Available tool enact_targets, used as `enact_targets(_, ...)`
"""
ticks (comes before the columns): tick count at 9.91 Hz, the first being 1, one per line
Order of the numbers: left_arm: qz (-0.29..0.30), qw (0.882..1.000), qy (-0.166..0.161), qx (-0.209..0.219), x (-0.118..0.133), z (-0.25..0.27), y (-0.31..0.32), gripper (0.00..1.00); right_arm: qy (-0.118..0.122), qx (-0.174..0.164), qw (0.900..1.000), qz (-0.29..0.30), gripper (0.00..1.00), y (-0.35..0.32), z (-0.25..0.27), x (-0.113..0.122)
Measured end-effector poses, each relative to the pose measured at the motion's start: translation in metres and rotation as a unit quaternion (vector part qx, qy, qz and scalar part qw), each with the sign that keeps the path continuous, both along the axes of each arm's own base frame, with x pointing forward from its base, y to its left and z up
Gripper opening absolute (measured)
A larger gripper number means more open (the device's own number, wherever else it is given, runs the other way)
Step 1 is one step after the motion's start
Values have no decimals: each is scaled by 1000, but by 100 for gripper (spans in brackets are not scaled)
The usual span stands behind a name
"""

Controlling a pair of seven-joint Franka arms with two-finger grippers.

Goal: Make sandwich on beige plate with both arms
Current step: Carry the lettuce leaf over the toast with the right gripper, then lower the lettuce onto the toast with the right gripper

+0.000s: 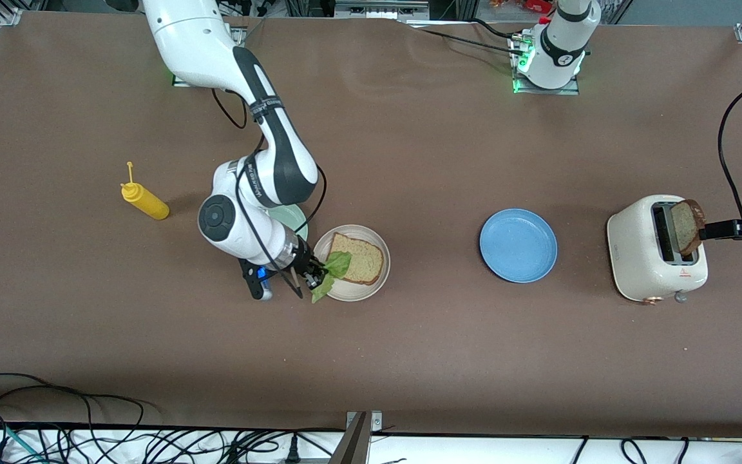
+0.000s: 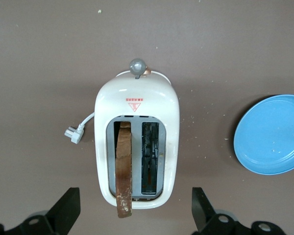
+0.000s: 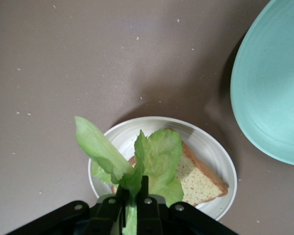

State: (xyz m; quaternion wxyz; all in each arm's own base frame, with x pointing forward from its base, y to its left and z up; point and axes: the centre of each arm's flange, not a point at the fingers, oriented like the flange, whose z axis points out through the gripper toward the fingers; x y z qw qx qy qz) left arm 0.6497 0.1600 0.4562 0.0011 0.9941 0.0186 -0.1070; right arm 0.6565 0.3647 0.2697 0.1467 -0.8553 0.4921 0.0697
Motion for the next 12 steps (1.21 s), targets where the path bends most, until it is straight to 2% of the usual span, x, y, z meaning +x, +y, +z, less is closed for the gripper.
enact_targets(2,7,1000,5,-2,-5,-13,8,100,2,-6,1000,14,10,13,-13,-8)
enact_targets(5,10,1000,-27,-1,-21,-34,11,100,2,-7,999,41,10,46,-14,-29)
enact_targets(7,11,999,-42,-2,-37,-52,9,100,6,-26,997,75,10,60,-16,-41)
enact_targets(9,12,999,-50,-3,-52,-69,7,100,31,-59,991,117,10,59,-18,-50)
enact_targets(10,13,999,-52,-3,-57,-74,6,100,36,-70,988,130,10,58,-17,-52)
enact_targets(12,11,998,-55,-4,-60,-73,5,100,35,-75,987,140,10,57,-16,-52)
